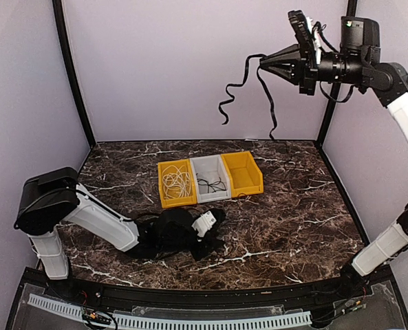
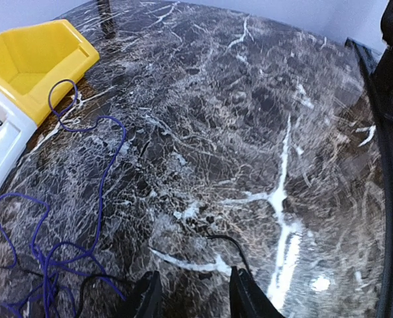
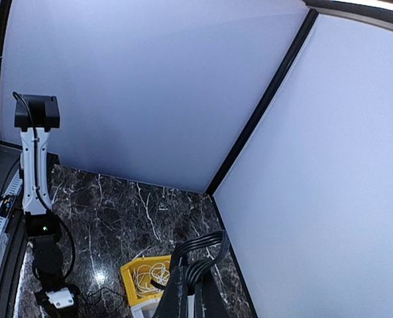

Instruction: Untangle the cables

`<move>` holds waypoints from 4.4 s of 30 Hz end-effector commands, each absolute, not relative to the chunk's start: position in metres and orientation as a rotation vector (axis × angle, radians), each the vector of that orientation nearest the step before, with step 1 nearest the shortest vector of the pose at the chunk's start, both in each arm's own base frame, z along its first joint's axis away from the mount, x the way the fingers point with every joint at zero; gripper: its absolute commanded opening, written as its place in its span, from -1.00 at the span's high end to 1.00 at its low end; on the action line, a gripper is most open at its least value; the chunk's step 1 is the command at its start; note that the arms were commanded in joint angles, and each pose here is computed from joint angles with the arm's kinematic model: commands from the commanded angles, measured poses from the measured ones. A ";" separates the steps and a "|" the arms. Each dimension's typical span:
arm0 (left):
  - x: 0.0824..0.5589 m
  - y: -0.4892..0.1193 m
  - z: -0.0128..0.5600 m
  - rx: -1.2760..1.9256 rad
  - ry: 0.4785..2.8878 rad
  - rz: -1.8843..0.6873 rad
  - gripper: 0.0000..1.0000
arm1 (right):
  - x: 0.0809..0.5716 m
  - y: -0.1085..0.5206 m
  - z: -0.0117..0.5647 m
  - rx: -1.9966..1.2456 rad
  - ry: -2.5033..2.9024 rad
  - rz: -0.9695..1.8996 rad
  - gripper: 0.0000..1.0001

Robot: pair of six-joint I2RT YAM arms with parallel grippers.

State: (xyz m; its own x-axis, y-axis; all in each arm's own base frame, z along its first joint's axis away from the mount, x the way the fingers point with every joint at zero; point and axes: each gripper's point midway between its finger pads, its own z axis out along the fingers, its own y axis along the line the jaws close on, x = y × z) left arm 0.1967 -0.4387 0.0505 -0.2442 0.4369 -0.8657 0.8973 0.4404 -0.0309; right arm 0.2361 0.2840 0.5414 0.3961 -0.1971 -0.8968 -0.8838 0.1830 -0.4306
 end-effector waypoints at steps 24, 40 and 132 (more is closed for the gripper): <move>0.173 -0.282 0.186 0.534 1.791 -0.764 -0.10 | 0.399 0.348 0.442 -1.137 1.337 0.586 1.00; 0.185 -0.267 0.182 0.451 1.845 -0.658 -0.17 | 0.429 0.352 0.455 -1.075 1.312 0.495 1.00; 0.210 -0.303 0.163 0.468 1.887 -0.545 -0.43 | 0.391 0.325 0.221 -1.228 1.862 0.231 0.07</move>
